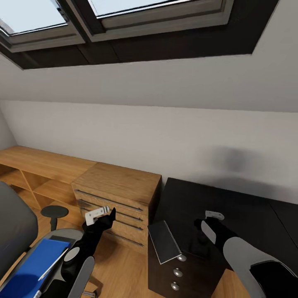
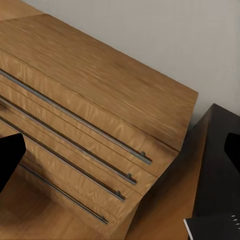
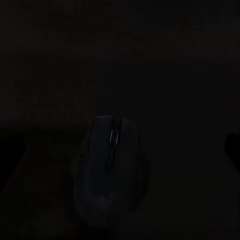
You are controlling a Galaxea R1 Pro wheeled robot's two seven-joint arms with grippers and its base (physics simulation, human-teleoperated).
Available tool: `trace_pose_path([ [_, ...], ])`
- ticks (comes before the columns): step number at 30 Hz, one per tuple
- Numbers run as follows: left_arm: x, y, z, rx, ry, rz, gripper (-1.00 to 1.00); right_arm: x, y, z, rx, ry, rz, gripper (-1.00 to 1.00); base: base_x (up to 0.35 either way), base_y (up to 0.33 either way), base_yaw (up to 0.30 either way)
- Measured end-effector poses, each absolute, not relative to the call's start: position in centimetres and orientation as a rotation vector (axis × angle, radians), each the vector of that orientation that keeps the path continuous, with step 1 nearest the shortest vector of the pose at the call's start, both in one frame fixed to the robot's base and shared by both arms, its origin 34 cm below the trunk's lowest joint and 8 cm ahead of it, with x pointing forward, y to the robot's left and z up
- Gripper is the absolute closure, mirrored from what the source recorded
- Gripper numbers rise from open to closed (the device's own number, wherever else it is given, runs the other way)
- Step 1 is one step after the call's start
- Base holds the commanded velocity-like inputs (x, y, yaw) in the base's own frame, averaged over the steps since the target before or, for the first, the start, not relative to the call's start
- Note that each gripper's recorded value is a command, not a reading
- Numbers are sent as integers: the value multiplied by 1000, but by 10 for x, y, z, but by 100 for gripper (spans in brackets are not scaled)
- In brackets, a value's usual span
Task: In the bedroom, organize the workspace by keeping the computer under the desk, ensuring the monitor is on the desk, placing the keyboard on the desk next to the monitor, placing the mouse on the desk next to the keyboard, moving the folder from the swivel chair onto the desk next to the mouse, stacking the notebook on top of the folder with the pen on top of the notebook, and positioning the swivel chair next to the desk.
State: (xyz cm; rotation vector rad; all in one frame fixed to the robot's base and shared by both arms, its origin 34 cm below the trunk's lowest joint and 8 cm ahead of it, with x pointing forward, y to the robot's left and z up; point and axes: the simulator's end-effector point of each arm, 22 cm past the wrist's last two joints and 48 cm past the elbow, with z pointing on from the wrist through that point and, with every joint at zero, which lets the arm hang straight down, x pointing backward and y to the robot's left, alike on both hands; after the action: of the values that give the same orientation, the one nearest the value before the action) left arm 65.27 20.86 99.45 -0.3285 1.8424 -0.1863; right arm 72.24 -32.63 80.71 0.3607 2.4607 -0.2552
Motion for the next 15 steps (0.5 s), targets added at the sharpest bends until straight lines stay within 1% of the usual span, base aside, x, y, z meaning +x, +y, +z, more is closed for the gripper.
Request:
trace_pose_path([
  [15,656,209,977,-330,1840,-186,-100,719,-324,785,353,2504,-250,-100,0,0,0],
])
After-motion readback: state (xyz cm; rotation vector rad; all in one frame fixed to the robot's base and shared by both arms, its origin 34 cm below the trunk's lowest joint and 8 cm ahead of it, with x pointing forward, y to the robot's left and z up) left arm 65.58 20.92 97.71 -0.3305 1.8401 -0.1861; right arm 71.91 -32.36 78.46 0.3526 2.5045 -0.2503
